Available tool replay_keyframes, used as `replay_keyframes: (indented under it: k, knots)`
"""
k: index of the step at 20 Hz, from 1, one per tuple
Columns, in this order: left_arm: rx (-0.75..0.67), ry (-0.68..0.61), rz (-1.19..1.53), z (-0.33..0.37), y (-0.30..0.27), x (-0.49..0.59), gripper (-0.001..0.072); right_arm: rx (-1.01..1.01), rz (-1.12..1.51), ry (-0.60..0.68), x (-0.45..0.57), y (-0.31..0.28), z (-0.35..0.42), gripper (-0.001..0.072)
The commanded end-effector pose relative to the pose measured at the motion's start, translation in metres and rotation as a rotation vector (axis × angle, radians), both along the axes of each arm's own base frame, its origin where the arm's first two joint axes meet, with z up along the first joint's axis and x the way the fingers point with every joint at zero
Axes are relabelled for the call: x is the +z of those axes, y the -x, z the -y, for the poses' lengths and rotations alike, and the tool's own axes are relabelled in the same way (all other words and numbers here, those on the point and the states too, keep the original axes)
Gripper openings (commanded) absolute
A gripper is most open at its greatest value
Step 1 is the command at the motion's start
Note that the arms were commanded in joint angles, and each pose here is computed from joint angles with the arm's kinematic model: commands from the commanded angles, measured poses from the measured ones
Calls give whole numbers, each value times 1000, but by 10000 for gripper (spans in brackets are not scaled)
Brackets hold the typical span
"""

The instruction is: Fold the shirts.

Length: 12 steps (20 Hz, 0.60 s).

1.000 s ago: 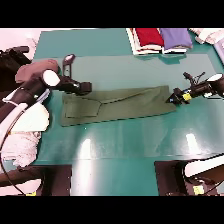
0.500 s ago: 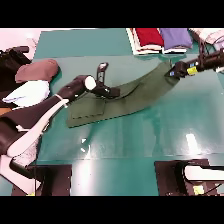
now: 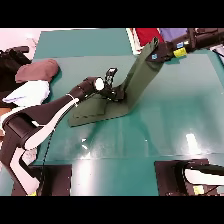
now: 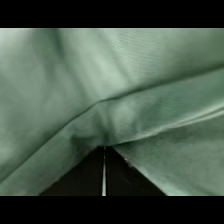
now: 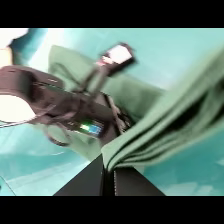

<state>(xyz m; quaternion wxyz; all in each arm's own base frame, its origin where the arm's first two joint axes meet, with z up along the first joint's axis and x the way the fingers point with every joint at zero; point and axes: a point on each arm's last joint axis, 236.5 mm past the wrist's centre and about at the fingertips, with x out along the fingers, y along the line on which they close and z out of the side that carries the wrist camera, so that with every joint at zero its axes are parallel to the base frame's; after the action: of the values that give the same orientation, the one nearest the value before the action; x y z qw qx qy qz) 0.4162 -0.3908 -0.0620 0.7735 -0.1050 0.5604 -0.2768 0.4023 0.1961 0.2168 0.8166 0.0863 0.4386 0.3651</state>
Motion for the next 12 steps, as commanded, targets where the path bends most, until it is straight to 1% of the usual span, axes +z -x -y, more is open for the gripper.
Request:
replay_keyframes:
  k: [1,3,5,7,9,10,11,12]
  knots:
    - [25,-11,24,-26,-15,24,26,40,35,-32,17,10,-34,16]
    - [60,-54,122,-69,-39,66,25,82,48,-42,19,18,-56,16]
    - [127,-110,236,-131,-59,122,26,141,41,-62,14,27,-87,16]
    - [224,-160,354,-200,-69,185,26,227,-4,-160,9,41,-139,16]
    - [331,-189,469,-262,-63,247,26,308,-10,-271,0,52,-204,16]
    - [377,-194,519,-285,-57,273,26,326,-1,-314,-10,56,-239,30]
    - [416,-194,560,-304,-48,296,25,349,16,-337,-21,60,-269,201]
    - [442,-197,587,-317,-40,312,26,372,19,-331,-34,66,-293,348]
